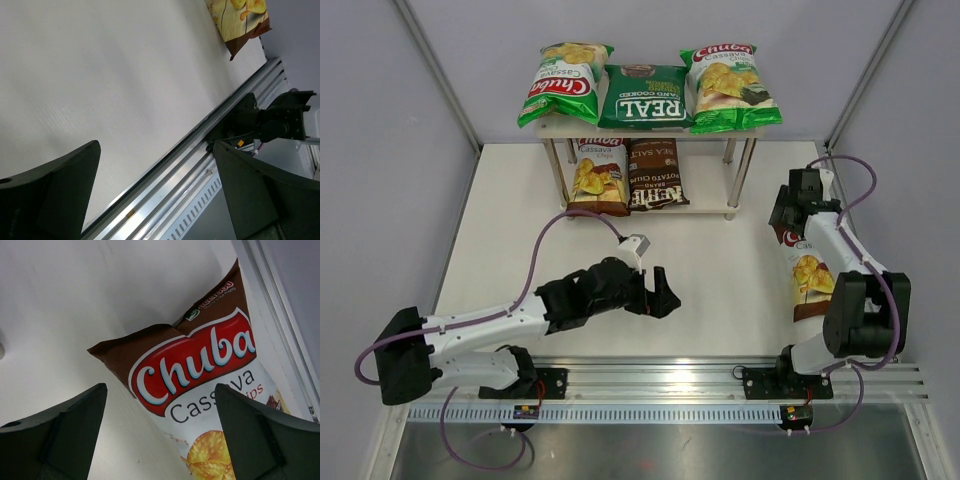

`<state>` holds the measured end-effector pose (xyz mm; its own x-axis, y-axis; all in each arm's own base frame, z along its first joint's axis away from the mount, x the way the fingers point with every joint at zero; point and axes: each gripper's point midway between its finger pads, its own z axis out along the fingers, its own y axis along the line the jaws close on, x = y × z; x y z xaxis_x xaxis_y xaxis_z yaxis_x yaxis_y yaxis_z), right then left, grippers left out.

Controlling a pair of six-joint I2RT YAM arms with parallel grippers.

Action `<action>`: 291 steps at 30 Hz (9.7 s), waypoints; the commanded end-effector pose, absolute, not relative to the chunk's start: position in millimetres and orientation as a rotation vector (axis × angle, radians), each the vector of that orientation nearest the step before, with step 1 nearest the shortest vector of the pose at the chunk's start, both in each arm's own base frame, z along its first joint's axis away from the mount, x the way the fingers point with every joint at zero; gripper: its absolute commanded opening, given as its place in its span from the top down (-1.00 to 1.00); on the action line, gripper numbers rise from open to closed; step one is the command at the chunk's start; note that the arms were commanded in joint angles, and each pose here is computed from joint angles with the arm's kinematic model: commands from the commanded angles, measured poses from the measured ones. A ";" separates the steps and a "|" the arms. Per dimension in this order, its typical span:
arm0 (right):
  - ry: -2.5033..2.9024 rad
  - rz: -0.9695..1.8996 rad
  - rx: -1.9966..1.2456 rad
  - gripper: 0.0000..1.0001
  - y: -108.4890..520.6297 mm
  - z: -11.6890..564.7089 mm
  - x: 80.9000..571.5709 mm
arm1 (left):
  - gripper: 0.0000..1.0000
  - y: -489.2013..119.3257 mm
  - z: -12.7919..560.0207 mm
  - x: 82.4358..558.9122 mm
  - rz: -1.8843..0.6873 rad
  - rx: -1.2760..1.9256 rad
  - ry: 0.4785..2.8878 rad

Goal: Place and organize the chips bags onto the shelf

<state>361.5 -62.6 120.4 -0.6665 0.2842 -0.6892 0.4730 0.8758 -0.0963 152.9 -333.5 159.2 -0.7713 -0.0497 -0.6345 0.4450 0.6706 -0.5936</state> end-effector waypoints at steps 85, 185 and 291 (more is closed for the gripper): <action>2.000 0.559 -0.227 1.00 331.6 273.4 226.9 | -0.98 -225.6 223.4 180.9 -0.795 0.195 1.727; 1.658 1.654 -0.252 -0.99 234.3 374.6 180.9 | 0.93 -183.3 402.1 50.1 -1.757 0.225 1.012; 0.891 1.080 1.082 0.85 127.9 291.6 410.2 | -0.98 -99.4 284.9 128.0 -0.734 0.184 1.708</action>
<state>406.2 155.2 233.8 0.0417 0.9818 -0.1853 -0.0976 0.1886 0.9772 129.9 -98.7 279.3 -0.3026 -0.2450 -0.9211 0.4667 0.8045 -0.3673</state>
